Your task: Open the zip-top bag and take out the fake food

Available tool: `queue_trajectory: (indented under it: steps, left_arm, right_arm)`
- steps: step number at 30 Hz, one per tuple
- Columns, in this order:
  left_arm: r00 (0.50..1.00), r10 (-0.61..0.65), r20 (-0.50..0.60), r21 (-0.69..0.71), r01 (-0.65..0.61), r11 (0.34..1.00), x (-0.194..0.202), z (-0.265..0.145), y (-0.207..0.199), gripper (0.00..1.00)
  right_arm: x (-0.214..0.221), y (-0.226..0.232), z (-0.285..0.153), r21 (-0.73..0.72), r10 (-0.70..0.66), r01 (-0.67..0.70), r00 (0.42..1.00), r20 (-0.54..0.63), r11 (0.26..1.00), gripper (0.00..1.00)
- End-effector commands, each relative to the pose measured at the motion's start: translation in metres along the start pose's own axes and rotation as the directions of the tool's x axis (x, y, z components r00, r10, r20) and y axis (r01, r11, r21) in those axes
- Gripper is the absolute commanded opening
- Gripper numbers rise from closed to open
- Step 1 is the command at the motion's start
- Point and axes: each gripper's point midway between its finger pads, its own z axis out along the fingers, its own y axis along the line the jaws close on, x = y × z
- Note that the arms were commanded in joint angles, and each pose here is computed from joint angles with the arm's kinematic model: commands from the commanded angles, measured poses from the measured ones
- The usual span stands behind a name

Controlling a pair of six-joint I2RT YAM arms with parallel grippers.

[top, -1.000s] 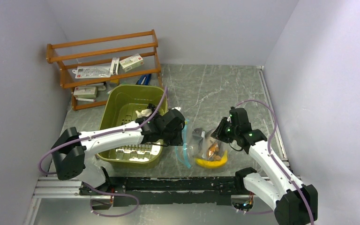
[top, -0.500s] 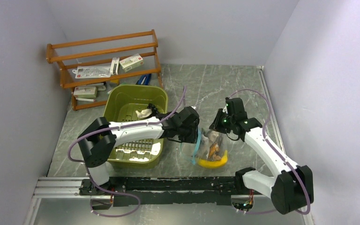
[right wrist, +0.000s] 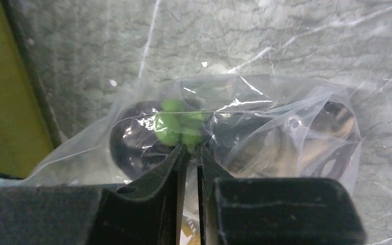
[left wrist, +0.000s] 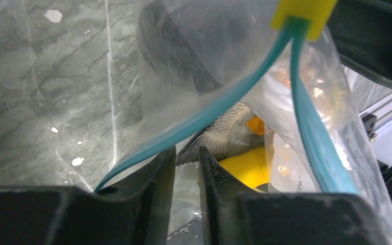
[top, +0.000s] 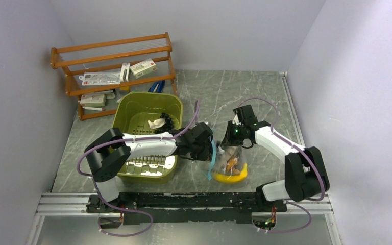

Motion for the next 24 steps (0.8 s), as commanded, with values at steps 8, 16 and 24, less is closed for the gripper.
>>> queue_trajectory:
  steps: [8, 16, 24]
  left_arm:
    - [0.993, -0.020, 0.115, -0.029, 0.024, 0.999, -0.027, -0.002, 0.014, 0.43]
    - [0.983, -0.019, 0.182, 0.018, 0.016, 1.000, -0.044, -0.007, 0.001, 0.62]
    - [0.983, -0.054, 0.178, 0.068, 0.042, 0.997, -0.048, -0.002, 0.003, 0.70]
  right_arm:
    - [0.000, -0.002, -0.008, 0.070, -0.048, 0.047, 0.999, 0.020, 0.996, 0.14]
    - [-0.039, 0.028, -0.014, -0.010, -0.074, 0.076, 0.992, 0.105, 0.997, 0.17]
    - [0.033, -0.003, 0.020, 0.035, -0.013, 0.016, 0.998, -0.068, 0.999, 0.15]
